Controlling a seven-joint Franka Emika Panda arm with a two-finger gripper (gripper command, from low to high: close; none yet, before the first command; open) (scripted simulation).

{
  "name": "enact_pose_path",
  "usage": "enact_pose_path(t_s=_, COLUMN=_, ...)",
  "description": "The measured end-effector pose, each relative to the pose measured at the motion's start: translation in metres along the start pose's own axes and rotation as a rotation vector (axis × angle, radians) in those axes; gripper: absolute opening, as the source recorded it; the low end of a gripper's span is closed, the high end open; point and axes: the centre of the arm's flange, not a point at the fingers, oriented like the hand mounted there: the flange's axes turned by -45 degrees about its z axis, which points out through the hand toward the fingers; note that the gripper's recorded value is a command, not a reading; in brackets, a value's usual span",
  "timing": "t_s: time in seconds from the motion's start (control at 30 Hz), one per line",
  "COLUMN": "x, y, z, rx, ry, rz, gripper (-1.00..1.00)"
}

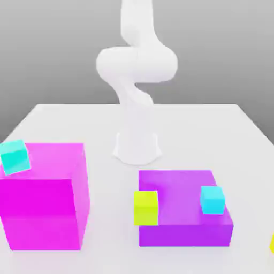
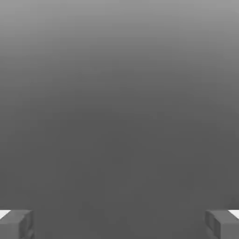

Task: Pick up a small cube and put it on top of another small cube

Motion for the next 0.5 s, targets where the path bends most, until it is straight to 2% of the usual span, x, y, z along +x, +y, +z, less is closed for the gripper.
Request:
enact_pose_path(t_s=0.27, x=0.000, y=-0.070, z=0.137, rx=0.201, ry=-0.169, rz=-0.399, gripper=0.00)
enact_pose_path(t_s=0.5, x=-0.037, y=-0.153, z=0.245, rx=0.358, ry=-0.289, rz=-0.756, gripper=0.00)
